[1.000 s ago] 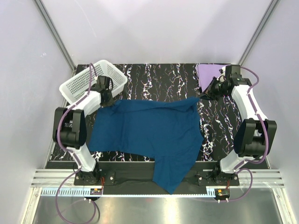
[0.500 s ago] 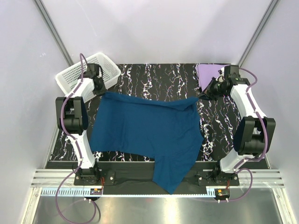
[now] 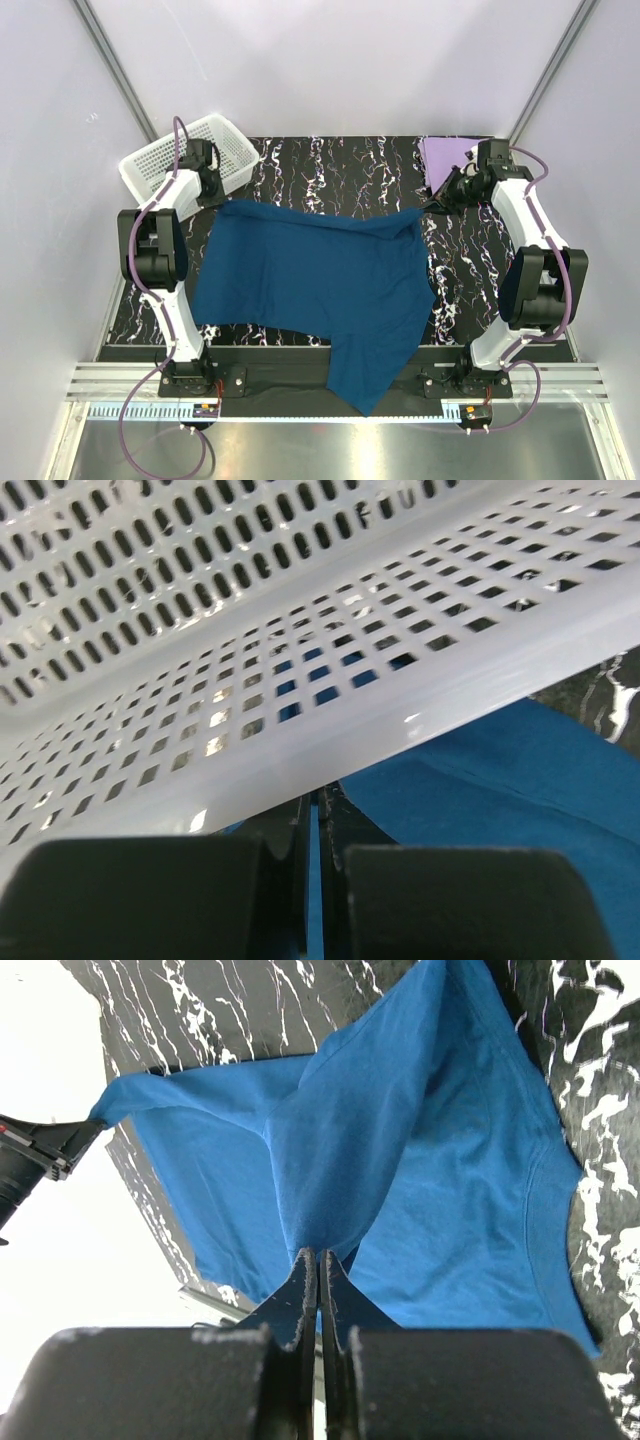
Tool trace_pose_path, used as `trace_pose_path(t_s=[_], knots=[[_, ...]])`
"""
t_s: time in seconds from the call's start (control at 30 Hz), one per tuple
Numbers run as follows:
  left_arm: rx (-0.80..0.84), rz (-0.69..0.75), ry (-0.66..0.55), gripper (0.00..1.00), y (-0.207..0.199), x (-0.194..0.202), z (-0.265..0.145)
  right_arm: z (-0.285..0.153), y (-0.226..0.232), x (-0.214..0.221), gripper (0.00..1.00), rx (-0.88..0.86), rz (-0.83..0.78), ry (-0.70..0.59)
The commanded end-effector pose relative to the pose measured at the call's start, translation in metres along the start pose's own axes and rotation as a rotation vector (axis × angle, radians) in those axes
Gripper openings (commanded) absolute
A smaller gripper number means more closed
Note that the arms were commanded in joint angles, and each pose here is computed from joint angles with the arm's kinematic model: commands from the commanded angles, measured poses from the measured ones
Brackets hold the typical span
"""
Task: Fold and stack the t-shirts
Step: Fold the tshirt
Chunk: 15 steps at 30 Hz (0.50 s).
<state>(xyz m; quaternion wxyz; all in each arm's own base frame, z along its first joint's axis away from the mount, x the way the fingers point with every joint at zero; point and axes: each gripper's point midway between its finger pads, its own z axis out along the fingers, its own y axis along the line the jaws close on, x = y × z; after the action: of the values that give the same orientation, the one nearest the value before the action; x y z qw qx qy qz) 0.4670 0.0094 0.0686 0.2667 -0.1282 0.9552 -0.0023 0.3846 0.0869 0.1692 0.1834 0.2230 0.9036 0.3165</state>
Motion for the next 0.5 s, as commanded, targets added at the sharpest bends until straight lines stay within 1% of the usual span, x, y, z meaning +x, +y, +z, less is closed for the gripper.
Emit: trace_pose_path(t_s=[0.0, 0.2, 0.3, 0.47], knots=[[-0.067, 0.016, -0.069, 0.00, 0.014, -0.022, -0.027, -0.011, 0.016, 0.001, 0.00, -0.015, 0.019, 0.015], [-0.117, -0.008, -0.043, 0.00, 0.033, -0.016, -0.041, -0.028, 0.002, 0.018, 0.00, 0.085, 0.041, 0.035], [-0.153, -0.010, -0.021, 0.00, 0.041, -0.012, -0.042, -0.026, -0.011, 0.028, 0.00, 0.120, 0.042, 0.057], [-0.166, -0.006, 0.051, 0.00, 0.044, 0.005, -0.032, -0.011, -0.034, 0.049, 0.00, 0.148, 0.071, 0.119]])
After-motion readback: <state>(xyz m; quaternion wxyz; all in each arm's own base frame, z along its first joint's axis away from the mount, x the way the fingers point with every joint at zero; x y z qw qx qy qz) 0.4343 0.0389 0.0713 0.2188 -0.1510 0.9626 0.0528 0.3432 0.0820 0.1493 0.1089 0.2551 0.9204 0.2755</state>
